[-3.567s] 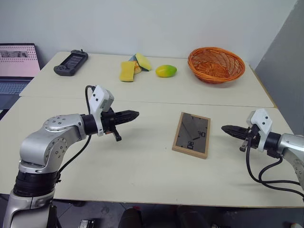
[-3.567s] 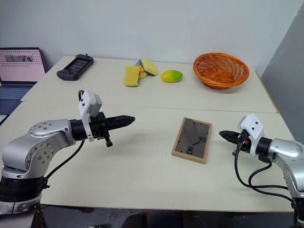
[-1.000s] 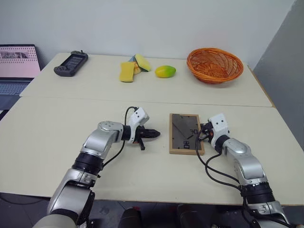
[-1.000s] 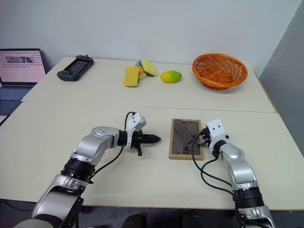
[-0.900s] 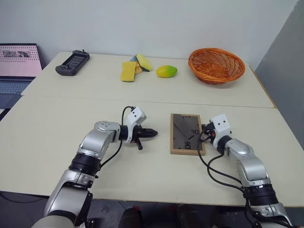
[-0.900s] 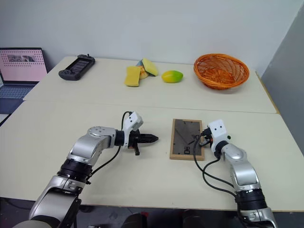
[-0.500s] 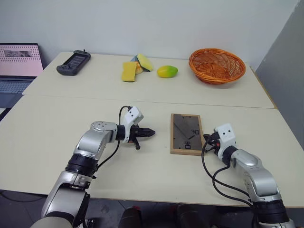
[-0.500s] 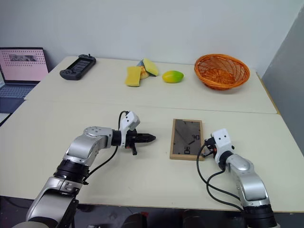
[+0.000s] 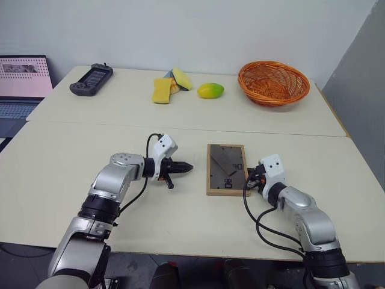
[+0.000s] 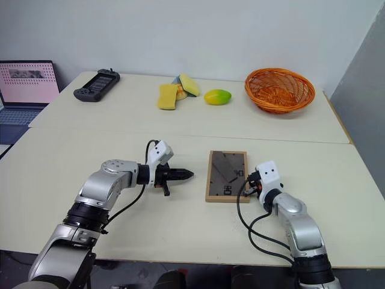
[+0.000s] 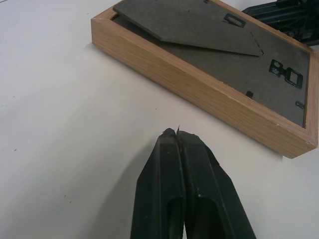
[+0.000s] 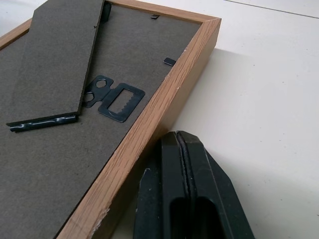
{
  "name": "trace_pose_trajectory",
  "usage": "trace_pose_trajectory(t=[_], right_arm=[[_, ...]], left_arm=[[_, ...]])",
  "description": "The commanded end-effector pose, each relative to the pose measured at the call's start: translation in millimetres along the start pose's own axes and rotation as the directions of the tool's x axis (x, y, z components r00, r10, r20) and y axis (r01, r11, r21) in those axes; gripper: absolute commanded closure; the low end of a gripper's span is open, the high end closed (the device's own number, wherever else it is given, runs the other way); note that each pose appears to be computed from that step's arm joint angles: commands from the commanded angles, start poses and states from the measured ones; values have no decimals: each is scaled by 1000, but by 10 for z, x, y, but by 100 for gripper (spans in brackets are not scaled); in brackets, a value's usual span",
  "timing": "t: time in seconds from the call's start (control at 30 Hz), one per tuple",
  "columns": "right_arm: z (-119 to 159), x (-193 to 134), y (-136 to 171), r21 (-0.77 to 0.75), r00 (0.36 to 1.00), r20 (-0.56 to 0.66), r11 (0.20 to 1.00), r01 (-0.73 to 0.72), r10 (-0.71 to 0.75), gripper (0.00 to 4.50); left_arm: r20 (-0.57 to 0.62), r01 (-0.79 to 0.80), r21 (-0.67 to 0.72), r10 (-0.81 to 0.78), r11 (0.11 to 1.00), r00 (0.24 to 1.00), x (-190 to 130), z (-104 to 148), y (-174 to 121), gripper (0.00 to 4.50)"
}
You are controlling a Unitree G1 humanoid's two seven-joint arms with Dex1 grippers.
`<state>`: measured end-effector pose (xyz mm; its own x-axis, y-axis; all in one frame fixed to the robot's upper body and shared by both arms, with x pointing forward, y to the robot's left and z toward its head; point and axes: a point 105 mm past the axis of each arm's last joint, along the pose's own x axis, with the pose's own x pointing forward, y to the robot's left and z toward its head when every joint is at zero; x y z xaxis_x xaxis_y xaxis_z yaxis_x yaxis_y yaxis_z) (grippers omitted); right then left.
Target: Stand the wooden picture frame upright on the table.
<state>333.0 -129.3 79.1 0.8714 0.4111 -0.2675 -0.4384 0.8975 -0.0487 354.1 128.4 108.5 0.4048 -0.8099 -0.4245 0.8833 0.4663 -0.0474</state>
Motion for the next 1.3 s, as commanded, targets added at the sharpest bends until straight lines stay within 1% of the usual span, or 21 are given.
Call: trace_pose_trajectory(t=[0.03,0.13,0.23,0.27,0.37,0.43,0.53,0.73,0.83,0.93,1.03,1.07,1.1,1.13,1.17,1.2,1.3], right_arm=[[102,3,65,15,999,42,1000,-18,17,450],[97,1,23,9,999,40,1000,-5,5,450],[81,-43,-122,-37,1000,25,999,16,-15,450],[74,-60,-169,-55,1000,18,998,20,-19,450],[51,-96,-256,-106,1000,1,994,21,-21,450],[41,-110,-288,-123,1000,-7,992,17,-18,450],[32,-125,-305,-150,1000,-14,989,6,-8,450],[33,-129,-256,-178,1000,-17,984,-17,15,450],[47,-114,-224,-186,1000,-12,982,-24,22,450],[56,-106,-187,-191,999,-9,981,-32,30,450],[56,-106,-188,-191,1000,-9,981,-30,28,450],[55,-109,-190,-191,1000,-9,981,-29,28,450],[52,-110,-191,-190,1000,-10,981,-28,26,450],[50,-110,-192,-189,1000,-10,982,-27,25,450],[49,-111,-192,-189,1000,-10,982,-26,25,450],[49,-110,-191,-189,1000,-11,982,-26,25,450],[45,-109,-194,-188,1000,-12,982,-25,23,450]], left_arm=[[28,-7,14,7,1000,1000,-77,68,-13,445],[41,-12,-28,13,1000,999,-79,79,-35,445],[79,12,-288,12,958,997,-46,161,-156,445],[74,27,-367,0,930,997,-38,178,-217,445],[52,52,-526,-29,849,998,-31,211,-366,445],[28,49,-644,-41,763,999,-25,197,-415,445],[31,55,-742,-48,668,998,6,128,-404,445],[23,52,-812,-58,582,998,29,59,-433,445],[-5,48,-813,-89,581,996,24,15,-529,445],[-23,69,-823,-154,565,988,-2,-44,-659,445],[-30,88,-818,-195,568,980,-38,-25,-751,445],[-31,91,-816,-199,570,979,-44,-11,-765,410],[-30,87,-818,-193,568,981,-35,11,-751,404],[-30,80,-820,-182,567,983,-26,30,-736,389],[-29,75,-823,-173,564,985,-20,44,-727,365],[-27,71,-825,-164,561,986,-16,58,-720,352],[-20,65,-831,-147,552,989,-13,109,-699,284]])
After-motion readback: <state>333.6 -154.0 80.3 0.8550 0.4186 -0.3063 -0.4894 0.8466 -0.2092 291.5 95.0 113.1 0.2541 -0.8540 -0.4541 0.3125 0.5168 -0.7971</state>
